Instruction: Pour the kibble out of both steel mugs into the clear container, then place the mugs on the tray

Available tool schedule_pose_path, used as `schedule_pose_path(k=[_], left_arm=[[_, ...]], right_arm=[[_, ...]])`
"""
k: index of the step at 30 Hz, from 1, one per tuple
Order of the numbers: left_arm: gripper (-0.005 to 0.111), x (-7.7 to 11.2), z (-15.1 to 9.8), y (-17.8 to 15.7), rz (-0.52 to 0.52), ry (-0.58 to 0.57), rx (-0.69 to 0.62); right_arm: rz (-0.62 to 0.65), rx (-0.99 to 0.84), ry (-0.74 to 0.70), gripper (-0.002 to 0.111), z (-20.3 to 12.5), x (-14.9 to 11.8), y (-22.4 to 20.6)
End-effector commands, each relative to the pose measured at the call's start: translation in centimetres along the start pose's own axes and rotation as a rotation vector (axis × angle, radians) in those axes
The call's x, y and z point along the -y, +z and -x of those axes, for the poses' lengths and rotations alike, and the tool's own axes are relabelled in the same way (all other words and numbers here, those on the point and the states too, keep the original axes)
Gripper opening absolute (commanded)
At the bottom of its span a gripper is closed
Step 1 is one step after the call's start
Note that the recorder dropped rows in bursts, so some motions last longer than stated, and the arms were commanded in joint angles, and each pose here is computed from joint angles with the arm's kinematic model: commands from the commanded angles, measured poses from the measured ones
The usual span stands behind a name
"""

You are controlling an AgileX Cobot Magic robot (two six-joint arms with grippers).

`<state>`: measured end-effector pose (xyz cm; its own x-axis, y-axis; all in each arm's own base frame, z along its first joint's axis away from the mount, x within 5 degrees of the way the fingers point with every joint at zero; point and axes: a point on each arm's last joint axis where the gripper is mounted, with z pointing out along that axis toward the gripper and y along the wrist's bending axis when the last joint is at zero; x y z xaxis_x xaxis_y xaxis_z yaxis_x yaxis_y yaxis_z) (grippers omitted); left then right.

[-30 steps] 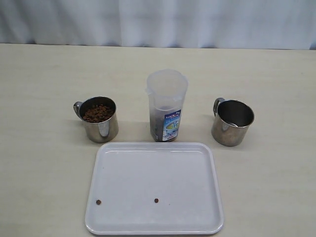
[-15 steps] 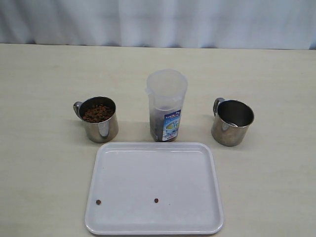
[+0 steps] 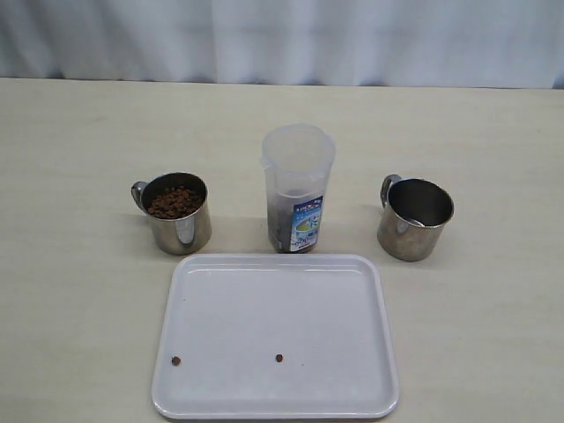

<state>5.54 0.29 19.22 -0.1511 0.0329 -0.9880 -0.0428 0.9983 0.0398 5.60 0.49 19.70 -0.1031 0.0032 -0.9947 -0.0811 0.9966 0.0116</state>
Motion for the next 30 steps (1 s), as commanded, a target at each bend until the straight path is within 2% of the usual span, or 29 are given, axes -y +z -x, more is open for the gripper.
schedule_pose_path(k=[1, 22, 26, 30], left_arm=[[0.000, 0.0, 0.0, 0.0, -0.005, -0.004, 0.009], [0.000, 0.0, 0.0, 0.0, -0.005, 0.002, 0.005], [0.000, -0.1, 1.6, -0.1, 0.026, 0.204, 0.183], [0.000, 0.1, 2.9, -0.5, 0.024, 0.222, 0.331]], right_arm=[[0.043, -0.003, -0.023, 0.005, -0.1, -0.2, 0.0], [0.043, -0.003, -0.023, 0.005, -0.1, -0.2, 0.0], [0.043, -0.003, -0.016, 0.005, -0.1, -0.2, 0.0], [0.043, -0.003, -0.016, 0.005, -0.1, -0.2, 0.0]])
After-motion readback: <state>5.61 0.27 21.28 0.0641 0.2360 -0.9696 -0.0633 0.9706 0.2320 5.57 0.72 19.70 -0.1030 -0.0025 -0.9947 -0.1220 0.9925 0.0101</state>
